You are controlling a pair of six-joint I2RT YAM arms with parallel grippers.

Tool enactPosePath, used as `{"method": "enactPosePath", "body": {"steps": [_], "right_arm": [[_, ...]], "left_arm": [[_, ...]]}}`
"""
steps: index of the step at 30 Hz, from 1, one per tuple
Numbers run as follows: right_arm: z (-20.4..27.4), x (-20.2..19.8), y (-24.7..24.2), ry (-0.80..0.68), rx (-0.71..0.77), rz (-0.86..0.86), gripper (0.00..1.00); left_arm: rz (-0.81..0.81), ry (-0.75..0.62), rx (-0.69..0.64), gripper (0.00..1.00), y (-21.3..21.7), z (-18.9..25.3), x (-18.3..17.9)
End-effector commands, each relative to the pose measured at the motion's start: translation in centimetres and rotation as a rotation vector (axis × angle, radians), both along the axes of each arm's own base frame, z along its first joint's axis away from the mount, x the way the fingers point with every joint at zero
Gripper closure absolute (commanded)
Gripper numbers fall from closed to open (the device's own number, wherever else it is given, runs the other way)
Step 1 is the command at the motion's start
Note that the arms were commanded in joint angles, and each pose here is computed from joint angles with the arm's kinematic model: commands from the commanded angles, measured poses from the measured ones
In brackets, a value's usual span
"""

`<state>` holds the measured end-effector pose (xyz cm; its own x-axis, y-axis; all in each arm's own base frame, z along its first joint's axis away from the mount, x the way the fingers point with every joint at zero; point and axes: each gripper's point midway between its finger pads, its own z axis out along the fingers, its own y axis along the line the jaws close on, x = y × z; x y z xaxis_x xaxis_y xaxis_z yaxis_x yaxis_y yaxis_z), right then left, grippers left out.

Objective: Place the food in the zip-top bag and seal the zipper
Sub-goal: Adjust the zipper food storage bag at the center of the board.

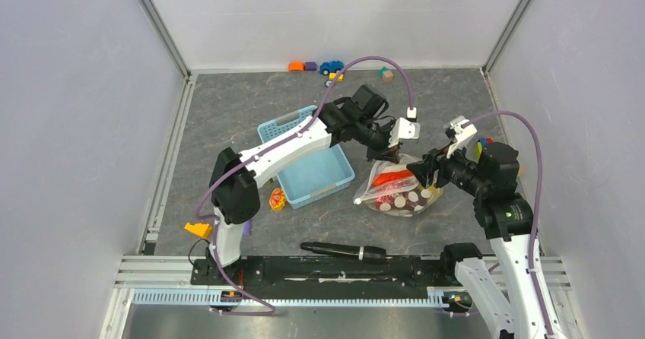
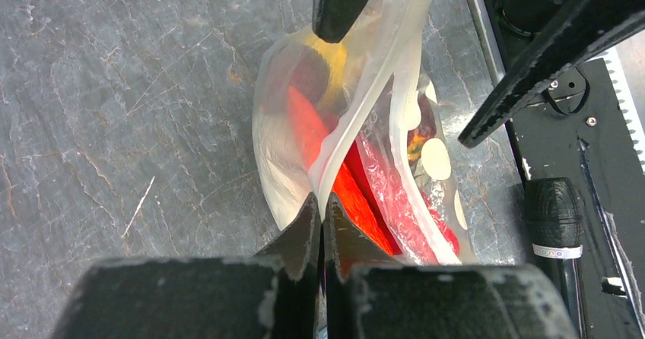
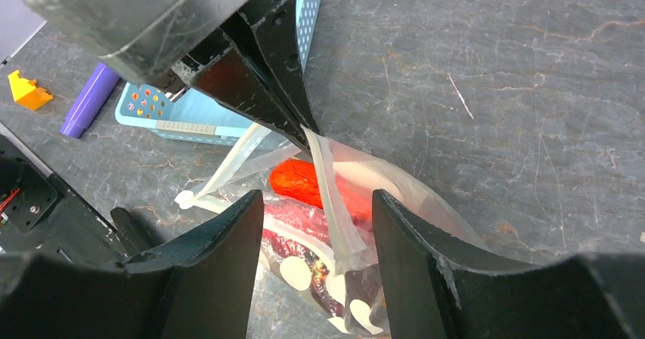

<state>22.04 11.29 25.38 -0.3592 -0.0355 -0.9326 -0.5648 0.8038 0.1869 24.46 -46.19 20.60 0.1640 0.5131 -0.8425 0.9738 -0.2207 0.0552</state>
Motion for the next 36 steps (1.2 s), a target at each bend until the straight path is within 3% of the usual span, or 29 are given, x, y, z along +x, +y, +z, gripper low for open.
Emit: {"method": "enactPosePath", "body": {"steps": [1, 11, 17, 18, 19, 21, 22, 23, 32, 36], "right_arm": [[-0.8, -0.9, -0.3, 0.041, -0.026, 0.002, 0.4], [-2.3, 1.0, -3.8, 0.065, -0.129, -0.2, 0.43], [-1.4, 1.4, -3.4, 0.014, -0.099, -0.195, 0.81], [-1.2, 1.4, -3.2, 0.002, -0.085, -0.187, 0.87], [-1.2, 1.5, -3.1, -0.004, -0.075, -0.187, 0.92], [-1.3, 1.7, -2.9, -0.001, -0.054, -0.188, 1.0], [-1.5, 1.8, -2.9, 0.008, -0.044, -0.201, 1.0], [-1.9, 2.1, -3.2, 0.024, -0.039, -0.225, 1.0], [-3.0, 3.6, -6.7, 0.116, -0.01, -0.511, 1.0], [-3.5, 3.8, -7.1, 0.141, -0.009, -0.544, 1.0]], "left_arm": [[-0.056, -0.048, -0.05, 0.98, -0.5, 1.7, 0.2], [-0.132, -0.044, -0.05, 0.98, 0.4, 2.1, -1.2], [-0.156, -0.039, -0.056, 0.94, 0.5, 2.2, -1.7], [-0.156, -0.04, -0.058, 0.91, 0.5, 2.3, -1.7], [-0.147, -0.037, -0.056, 0.78, 0.5, 2.3, -1.6], [-0.108, -0.026, -0.055, 0.37, 0.4, 2.3, -1.2], [-0.091, -0.02, -0.058, 0.07, 0.4, 2.4, -1.0], [-0.079, -0.011, -0.059, 0.01, 0.6, 2.4, -1.0], [0.134, 0.015, -0.252, 0.0, 5.7, 4.6, -0.2], [0.183, -0.029, -0.287, 0.0, 9.2, 1.5, -2.2]]}}
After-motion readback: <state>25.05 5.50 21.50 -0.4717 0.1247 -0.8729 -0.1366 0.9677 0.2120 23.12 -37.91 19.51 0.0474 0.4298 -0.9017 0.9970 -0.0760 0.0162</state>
